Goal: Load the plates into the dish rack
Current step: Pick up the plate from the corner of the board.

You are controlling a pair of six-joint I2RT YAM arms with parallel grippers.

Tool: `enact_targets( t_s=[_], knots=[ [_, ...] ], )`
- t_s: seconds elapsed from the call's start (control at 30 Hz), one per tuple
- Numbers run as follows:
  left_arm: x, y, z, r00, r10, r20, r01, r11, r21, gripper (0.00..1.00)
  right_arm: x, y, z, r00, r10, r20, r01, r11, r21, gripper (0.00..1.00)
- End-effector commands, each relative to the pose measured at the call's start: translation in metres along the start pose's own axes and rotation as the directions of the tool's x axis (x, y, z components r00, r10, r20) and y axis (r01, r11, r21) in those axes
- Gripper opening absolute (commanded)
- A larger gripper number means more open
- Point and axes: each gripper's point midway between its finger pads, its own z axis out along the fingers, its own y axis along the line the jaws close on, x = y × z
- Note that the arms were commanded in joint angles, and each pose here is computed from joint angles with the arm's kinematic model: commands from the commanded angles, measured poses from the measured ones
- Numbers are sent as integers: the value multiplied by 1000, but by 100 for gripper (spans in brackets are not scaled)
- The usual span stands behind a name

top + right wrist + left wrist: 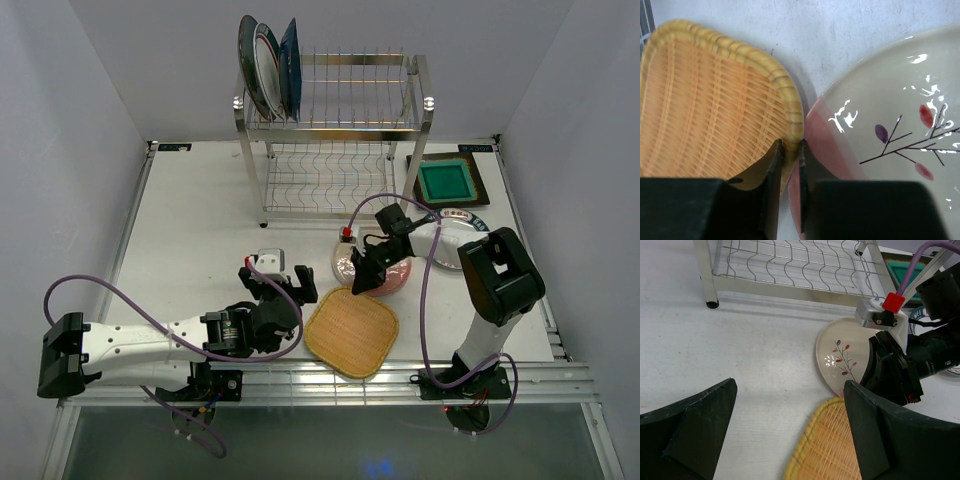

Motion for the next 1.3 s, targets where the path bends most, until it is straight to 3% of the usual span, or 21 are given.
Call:
enact_targets(
  t_s=[0.0, 0.27, 0.47, 0.77, 1.27],
  knots=[
    [0, 5, 3, 1000, -20, -4, 20, 1000, 1, 98, 30, 7, 7, 994, 43, -105, -44, 999, -9, 11],
    [28, 13, 10, 989, -107, -102, 115, 990, 77, 98, 21, 7, 4, 997, 30, -74, -30, 1000, -8, 8],
    [42, -7, 2, 965, -188, -185, 234, 935, 267, 98, 7, 4, -5, 999, 25, -22, -25, 1000, 10, 8],
    [80, -38, -5, 941, -131, -313, 251, 888, 386, 98, -25, 1, -27, 995, -3, 97, -2, 999, 51, 8],
    [124, -43, 9, 887, -95, -453, 313, 843, 438, 98, -53, 9, -53, 967, -115, 227, 86, 987, 134, 8]
  ],
)
